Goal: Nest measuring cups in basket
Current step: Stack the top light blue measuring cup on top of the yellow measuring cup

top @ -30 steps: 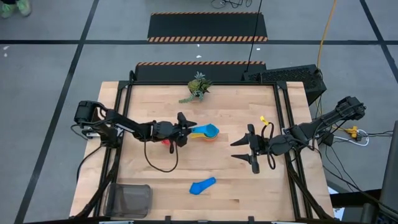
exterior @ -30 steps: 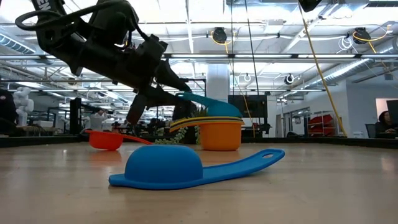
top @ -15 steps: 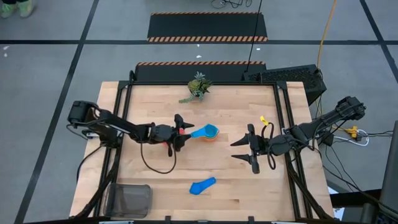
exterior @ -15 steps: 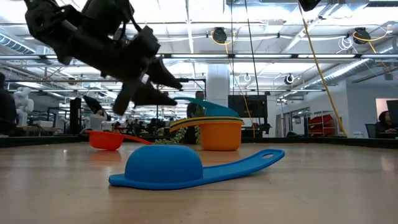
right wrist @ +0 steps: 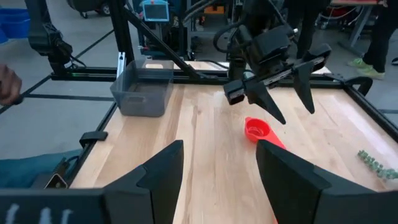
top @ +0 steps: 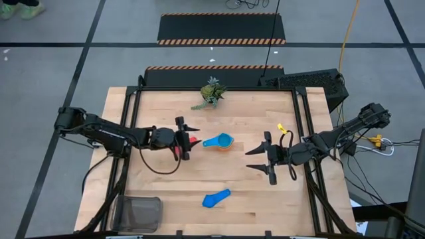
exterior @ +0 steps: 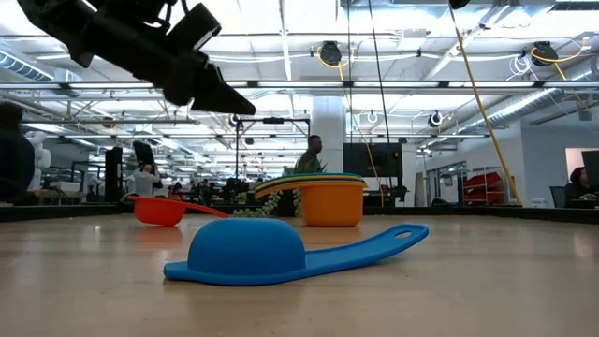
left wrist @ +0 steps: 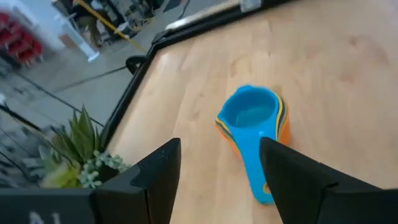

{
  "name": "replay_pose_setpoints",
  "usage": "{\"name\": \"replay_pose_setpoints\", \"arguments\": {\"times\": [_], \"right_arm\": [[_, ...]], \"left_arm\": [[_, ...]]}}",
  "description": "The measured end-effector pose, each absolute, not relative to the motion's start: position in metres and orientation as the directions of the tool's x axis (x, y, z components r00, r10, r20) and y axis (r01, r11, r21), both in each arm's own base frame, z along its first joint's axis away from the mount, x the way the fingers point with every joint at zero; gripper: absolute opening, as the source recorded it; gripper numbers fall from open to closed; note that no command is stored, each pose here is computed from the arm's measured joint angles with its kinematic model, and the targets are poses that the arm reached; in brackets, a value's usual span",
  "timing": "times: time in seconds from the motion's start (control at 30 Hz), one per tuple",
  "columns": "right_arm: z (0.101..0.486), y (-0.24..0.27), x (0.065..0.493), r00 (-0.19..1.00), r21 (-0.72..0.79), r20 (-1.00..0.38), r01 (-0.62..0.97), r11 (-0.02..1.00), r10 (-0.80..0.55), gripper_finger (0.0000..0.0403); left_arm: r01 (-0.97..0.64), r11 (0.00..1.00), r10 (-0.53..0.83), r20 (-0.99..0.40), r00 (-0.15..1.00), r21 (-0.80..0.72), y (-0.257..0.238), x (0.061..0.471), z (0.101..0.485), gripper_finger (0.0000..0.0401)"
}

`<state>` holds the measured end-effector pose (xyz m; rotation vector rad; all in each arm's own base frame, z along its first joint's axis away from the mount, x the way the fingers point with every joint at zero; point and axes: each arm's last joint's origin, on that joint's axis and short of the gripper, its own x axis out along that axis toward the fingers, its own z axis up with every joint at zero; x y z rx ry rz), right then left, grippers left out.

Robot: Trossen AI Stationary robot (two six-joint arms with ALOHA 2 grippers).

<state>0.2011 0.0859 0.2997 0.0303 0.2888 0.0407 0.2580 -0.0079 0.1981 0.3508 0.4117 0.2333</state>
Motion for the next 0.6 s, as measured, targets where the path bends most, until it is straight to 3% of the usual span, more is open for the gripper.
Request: {"name": "replay_pose_setpoints", "arguments": {"times": [0.2, 0.37, 0.6], "right_arm": [[0.303, 0.081, 0.205, 0.969, 0.033, -0.245, -0.016, 0.999, 0.024, 0.0196], [0.302, 0.078, 0.208, 0.968, 0.029, -0.251, 0.005, 1.000, 0.003, 0.0196], [0.300, 0.074, 0.211, 0.965, 0.028, -0.261, 0.024, 0.999, -0.016, 0.0196]], "left_arm": [[-0.245, 0.952, 0.295, -0.336, 0.894, 0.184, -0.004, 0.259, 0.199, 0.0218], [-0.211, 0.977, 0.213, -0.354, 0.911, 0.044, -0.002, 0.259, 0.198, 0.0219], [-0.218, 0.976, 0.210, -0.390, 0.897, 0.024, 0.000, 0.264, 0.187, 0.0255]]}}
